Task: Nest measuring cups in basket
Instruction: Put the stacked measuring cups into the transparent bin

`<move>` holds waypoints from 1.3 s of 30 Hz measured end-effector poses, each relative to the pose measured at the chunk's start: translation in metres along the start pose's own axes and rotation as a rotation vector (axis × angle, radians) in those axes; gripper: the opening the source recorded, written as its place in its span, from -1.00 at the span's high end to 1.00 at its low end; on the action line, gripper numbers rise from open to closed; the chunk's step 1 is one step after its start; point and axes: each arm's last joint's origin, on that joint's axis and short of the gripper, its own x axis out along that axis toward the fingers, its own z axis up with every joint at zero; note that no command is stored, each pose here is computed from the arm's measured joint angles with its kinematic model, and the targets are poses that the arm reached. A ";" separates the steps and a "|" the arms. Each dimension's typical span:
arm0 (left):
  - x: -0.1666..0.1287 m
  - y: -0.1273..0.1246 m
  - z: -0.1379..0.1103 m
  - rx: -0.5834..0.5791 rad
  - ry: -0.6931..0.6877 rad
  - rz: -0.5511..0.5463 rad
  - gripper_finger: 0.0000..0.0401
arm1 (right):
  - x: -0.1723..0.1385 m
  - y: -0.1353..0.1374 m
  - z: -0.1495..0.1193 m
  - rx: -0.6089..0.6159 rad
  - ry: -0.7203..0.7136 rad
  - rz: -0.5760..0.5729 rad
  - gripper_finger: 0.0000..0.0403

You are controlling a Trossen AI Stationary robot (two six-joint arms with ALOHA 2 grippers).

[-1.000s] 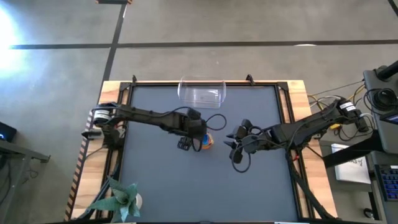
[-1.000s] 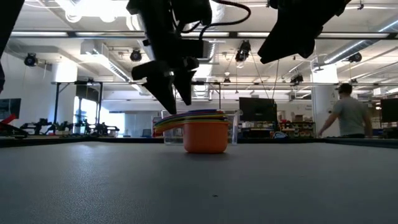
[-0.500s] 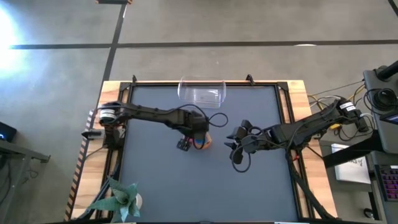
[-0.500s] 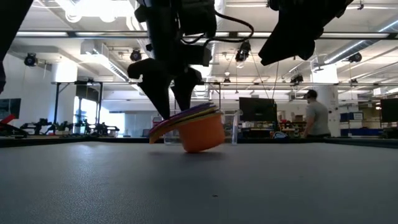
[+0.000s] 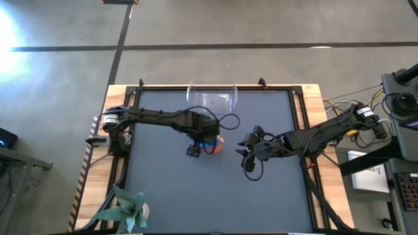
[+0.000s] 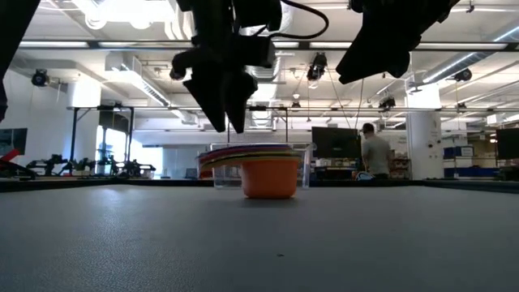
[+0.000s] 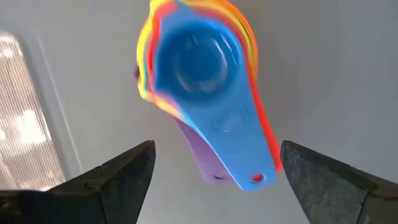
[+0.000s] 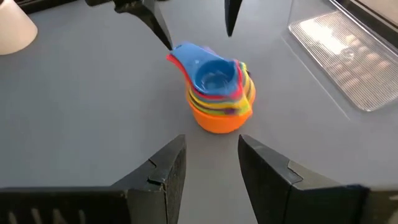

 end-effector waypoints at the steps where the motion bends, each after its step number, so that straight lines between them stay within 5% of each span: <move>1: -0.002 0.000 0.000 -0.025 0.003 -0.008 -0.63 | 0.000 0.000 0.000 0.000 0.000 0.000 0.33; 12: 0.001 -0.004 0.003 -0.222 0.010 -0.066 -0.63 | 0.000 0.000 0.001 -0.001 -0.007 0.003 0.33; 28: 0.063 -0.009 0.011 -0.267 0.137 -0.036 -0.63 | 0.000 0.001 0.001 -0.013 -0.013 0.004 0.33; 39: 0.053 -0.005 0.011 -0.308 0.108 -0.004 -0.63 | 0.000 0.001 0.001 -0.035 -0.014 0.004 0.33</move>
